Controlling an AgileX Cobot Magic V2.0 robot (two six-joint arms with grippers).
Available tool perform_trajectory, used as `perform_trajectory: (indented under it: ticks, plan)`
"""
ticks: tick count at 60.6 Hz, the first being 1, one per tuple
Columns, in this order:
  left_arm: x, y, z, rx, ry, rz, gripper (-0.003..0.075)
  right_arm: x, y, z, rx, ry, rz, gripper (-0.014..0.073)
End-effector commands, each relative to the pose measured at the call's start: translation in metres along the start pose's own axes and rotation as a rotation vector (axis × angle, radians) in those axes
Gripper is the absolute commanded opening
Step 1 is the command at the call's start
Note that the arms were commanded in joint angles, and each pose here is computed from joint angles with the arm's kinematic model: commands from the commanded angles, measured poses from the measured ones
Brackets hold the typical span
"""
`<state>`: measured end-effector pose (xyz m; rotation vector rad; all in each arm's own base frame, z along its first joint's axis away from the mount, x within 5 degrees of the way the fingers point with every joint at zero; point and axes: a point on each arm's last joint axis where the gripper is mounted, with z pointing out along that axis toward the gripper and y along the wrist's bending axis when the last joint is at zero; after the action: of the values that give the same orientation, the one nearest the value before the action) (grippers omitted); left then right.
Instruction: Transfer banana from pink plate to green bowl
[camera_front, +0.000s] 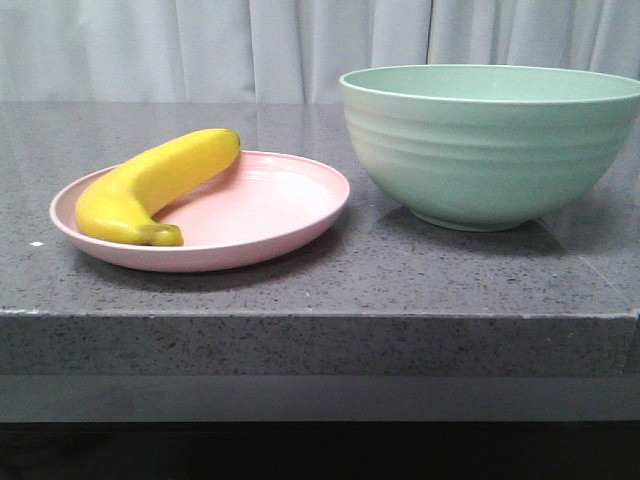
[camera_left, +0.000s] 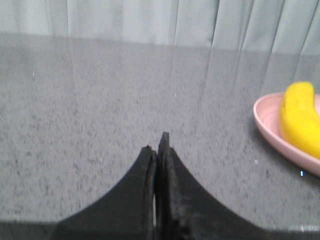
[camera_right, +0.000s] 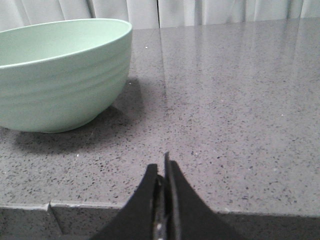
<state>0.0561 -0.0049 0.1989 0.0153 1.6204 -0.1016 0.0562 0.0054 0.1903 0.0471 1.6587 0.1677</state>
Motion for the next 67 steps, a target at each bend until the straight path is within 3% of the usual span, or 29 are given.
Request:
perform_trajectory:
  ticks: [1,13,25,39,42,45,51,55,60,67]
  plan:
    - [-0.02,0.001,-0.004,-0.013,-0.171,-0.018,-0.002,-0.022,0.002,-0.005,-0.002,-0.152,-0.01,-0.006]
    - [-0.065,-0.003,-0.004,0.001,-0.124,-0.018,-0.002,-0.077,0.01,-0.018,-0.015,-0.234,-0.029,-0.006]
    - [-0.113,-0.006,0.022,0.001,-0.033,-0.019,-0.002,-0.13,0.018,-0.006,-0.016,-0.113,-0.029,-0.006]
    - [-0.131,-0.005,0.042,-0.009,-0.053,-0.02,0.0,-0.146,0.02,0.014,-0.009,-0.049,-0.027,-0.0046]
    - [-0.13,-0.005,0.043,-0.009,-0.047,-0.02,0.0062,-0.145,0.02,0.015,-0.008,-0.039,-0.027,0.0011]
    - [-0.13,-0.005,0.044,-0.009,-0.041,-0.02,0.0173,-0.145,0.02,0.015,-0.008,-0.038,-0.027,0.0108]
    - [-0.129,-0.005,0.044,-0.009,-0.037,-0.02,0.0502,-0.145,0.02,0.015,-0.008,-0.037,-0.027,0.0412]
    - [-0.129,-0.005,0.044,-0.009,-0.037,-0.02,0.065,-0.145,0.02,0.015,-0.008,-0.04,-0.027,0.056]
    - [-0.127,-0.006,0.044,-0.005,-0.013,-0.038,0.0701,-0.145,0.02,0.015,-0.008,-0.038,-0.027,0.0665]
    - [-0.125,-0.009,0.049,0.019,0.126,-0.037,0.0678,-0.145,0.02,0.015,-0.008,-0.038,-0.026,0.065]
